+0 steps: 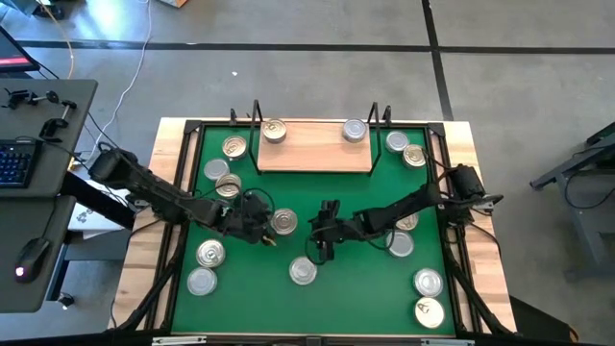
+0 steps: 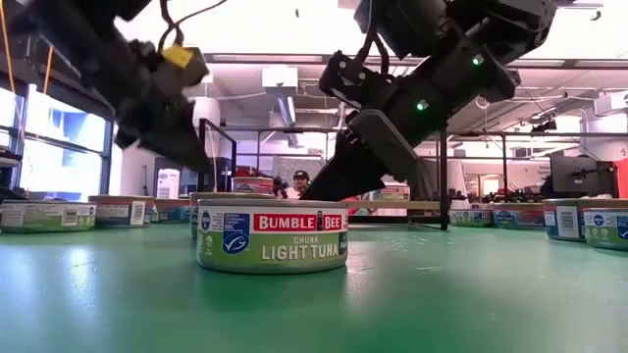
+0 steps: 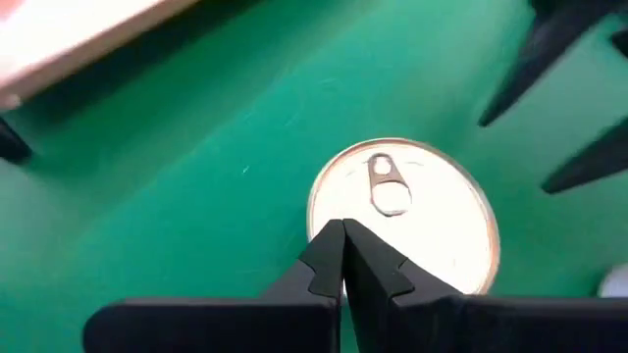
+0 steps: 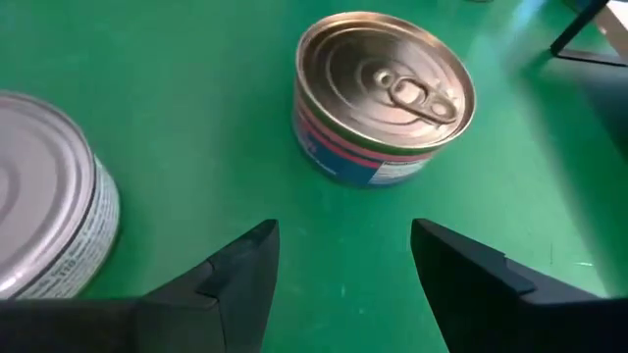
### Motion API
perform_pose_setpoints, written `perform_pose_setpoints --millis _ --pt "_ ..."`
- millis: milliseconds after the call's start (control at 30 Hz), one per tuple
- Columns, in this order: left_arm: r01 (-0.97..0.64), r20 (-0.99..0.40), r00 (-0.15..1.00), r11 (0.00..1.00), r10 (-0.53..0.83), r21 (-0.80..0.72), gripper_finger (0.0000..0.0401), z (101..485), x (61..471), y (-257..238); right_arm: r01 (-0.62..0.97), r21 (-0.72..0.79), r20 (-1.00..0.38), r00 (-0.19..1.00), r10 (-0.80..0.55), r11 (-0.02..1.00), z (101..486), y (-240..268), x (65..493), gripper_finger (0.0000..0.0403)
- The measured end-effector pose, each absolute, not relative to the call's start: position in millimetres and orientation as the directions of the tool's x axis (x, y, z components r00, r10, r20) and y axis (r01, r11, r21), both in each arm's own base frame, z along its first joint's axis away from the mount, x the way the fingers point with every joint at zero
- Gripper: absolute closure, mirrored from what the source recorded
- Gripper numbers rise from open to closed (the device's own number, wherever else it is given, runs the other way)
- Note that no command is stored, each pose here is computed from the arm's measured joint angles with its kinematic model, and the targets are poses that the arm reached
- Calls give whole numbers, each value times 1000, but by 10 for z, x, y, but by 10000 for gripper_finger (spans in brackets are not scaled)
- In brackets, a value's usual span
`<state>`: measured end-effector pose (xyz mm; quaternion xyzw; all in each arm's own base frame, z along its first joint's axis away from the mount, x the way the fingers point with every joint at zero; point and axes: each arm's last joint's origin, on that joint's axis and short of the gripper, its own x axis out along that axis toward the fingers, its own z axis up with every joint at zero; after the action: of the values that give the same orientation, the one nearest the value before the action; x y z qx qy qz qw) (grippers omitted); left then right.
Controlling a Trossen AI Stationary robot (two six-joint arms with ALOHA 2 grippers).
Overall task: Stack canned seafood by type on shelf
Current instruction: Put the blue pink tuna can on the shelf
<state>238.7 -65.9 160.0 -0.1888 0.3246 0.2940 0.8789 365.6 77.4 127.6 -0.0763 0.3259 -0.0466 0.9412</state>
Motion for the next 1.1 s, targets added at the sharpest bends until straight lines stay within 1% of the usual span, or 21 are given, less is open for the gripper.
perform_pose_setpoints --millis 100,200,300,500,700,833,1100 --pt "-622 -676 647 758 353 -199 401 1479 2339 -643 36 -171 -608 783 -135 985 1275 776 3655 176" --pt "-593 -633 703 758 324 -271 401 1408 2309 -651 28 -178 -608 783 -133 984 1274 785 3653 176" --pt "-574 -602 735 759 313 -306 401 1350 2274 -636 29 -178 -607 783 -133 984 1274 785 3653 176" --pt "-599 -611 723 733 322 -322 401 1258 2189 -610 39 -165 -608 783 -133 986 1274 785 3653 176" --pt "-583 -619 725 747 301 -319 401 1236 2133 -704 30 -154 -611 783 -119 988 1273 791 3653 176" --pt "-596 -630 710 746 316 -297 401 1212 2075 -762 8 -140 -607 790 -92 990 1279 830 3651 176" --pt "-584 -625 715 759 313 -288 401 1204 2041 -822 -34 -167 -544 837 -63 985 1343 913 3680 176"
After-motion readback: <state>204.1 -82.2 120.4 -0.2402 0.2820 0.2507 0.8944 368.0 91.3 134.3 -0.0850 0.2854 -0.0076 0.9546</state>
